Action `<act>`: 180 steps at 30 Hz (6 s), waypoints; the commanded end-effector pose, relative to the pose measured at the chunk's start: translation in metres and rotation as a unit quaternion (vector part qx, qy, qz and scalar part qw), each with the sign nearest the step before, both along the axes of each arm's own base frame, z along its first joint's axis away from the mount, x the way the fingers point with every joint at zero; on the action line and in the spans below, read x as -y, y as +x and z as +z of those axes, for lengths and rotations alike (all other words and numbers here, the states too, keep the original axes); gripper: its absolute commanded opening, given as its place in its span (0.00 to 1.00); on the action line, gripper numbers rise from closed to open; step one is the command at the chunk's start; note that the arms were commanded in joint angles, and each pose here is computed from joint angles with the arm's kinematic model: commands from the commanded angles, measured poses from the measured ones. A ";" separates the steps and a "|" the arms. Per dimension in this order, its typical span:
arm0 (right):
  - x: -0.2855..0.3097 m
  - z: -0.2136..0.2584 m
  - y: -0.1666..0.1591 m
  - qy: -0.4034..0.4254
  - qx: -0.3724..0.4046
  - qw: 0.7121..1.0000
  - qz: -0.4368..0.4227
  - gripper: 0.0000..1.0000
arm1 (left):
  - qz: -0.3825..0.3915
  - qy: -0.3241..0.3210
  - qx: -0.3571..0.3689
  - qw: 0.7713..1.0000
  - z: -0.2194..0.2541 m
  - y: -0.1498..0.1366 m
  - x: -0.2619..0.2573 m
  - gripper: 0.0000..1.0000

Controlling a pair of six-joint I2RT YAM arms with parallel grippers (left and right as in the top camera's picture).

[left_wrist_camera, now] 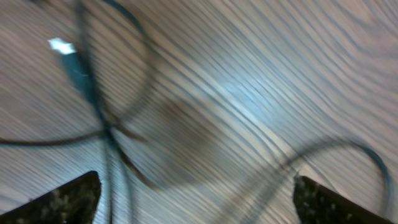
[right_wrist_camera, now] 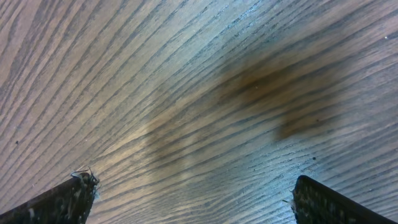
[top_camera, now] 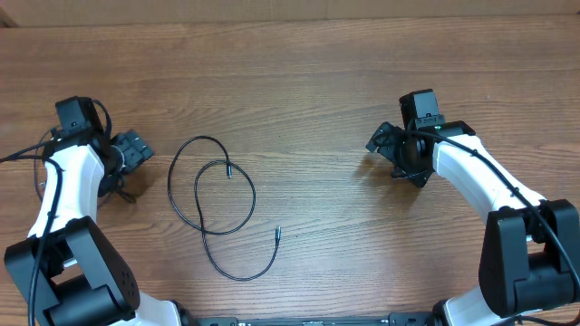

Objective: Untangle cables

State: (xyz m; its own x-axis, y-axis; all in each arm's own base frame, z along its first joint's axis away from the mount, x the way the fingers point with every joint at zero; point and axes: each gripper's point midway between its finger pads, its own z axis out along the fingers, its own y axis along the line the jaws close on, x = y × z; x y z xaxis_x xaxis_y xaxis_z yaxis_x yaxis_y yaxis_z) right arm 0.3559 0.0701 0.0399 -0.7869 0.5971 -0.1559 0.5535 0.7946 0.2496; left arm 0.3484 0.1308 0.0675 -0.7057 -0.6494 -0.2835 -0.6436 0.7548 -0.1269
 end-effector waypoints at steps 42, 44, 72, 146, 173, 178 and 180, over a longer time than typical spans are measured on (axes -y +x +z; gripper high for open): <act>0.002 0.011 0.006 -0.002 0.019 1.000 -0.001 1.00 | -0.376 -0.168 -0.041 0.910 0.011 -0.047 0.276 1.00; 0.002 0.011 0.006 -0.002 0.019 1.000 -0.001 1.00 | -0.386 -0.159 -0.040 0.908 0.010 -0.048 0.283 1.00; 0.002 0.011 0.006 -0.002 0.019 1.000 -0.001 1.00 | -0.381 -0.115 -0.056 0.916 -0.013 -0.061 0.290 0.99; 0.002 0.011 0.006 -0.002 0.019 1.000 -0.001 1.00 | -0.355 -0.046 -0.123 0.925 0.009 -0.060 0.210 0.47; 0.002 0.011 0.006 -0.002 0.019 1.000 -0.001 1.00 | -0.609 -0.072 -0.143 0.777 -0.034 -0.169 0.347 0.40; 0.002 0.011 0.006 -0.002 0.019 1.000 -0.001 1.00 | -0.598 -0.074 -0.142 0.785 -0.035 -0.181 0.365 0.43; 0.002 0.011 0.006 -0.002 0.019 1.000 -0.001 1.00 | -0.577 -0.064 -0.142 0.802 -0.036 -0.182 0.367 0.42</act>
